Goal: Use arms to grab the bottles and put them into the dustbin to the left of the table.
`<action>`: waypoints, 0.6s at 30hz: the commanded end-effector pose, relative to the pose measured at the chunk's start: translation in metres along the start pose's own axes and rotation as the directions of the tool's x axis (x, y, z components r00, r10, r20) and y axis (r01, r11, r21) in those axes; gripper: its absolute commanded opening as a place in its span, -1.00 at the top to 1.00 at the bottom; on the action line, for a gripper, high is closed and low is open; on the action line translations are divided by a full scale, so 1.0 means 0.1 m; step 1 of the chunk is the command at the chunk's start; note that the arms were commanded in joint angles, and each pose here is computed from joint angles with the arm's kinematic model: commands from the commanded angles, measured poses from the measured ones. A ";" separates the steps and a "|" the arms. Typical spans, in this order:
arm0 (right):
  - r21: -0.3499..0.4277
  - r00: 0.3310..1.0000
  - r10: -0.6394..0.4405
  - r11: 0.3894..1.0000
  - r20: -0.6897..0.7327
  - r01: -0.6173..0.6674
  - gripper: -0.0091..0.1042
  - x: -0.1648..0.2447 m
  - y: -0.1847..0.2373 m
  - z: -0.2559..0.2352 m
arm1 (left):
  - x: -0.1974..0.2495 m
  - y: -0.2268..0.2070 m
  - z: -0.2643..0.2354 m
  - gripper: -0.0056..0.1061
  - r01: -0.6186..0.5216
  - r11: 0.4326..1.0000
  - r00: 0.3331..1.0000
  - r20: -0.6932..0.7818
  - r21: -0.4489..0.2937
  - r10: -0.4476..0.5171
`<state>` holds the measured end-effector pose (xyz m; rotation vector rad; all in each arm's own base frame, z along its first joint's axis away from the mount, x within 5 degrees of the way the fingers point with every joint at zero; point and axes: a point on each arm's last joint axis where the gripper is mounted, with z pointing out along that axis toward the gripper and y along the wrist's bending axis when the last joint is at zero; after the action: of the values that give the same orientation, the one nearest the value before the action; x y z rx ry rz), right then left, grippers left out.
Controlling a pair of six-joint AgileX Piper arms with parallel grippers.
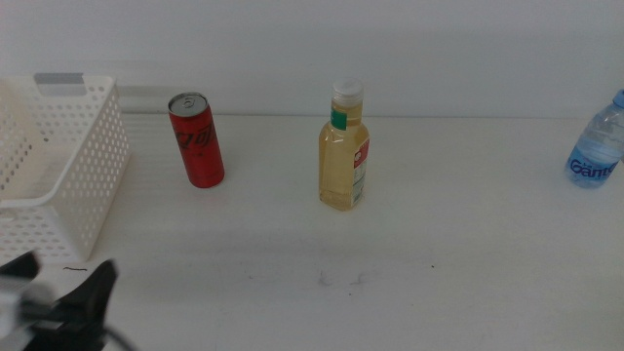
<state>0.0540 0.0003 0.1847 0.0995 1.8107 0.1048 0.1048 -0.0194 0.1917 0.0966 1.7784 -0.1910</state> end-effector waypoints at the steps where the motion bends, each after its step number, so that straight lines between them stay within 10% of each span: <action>1: 0.005 1.000 -0.007 1.000 0.015 0.007 -0.68 0.00 0.00 0.00 | -0.04 -0.04 0.18 -0.78 -0.012 0.999 0.998 0.064 0.046 0.009; 18: 0.005 1.000 -0.007 1.000 0.015 0.007 -0.68 0.00 0.00 0.00 | 0.24 0.00 0.67 -0.78 0.060 0.997 0.996 0.058 0.044 -0.062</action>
<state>0.0540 0.0003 0.1847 0.0995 1.8107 0.1048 0.1640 -0.0331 0.1534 0.0842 1.7385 -0.2645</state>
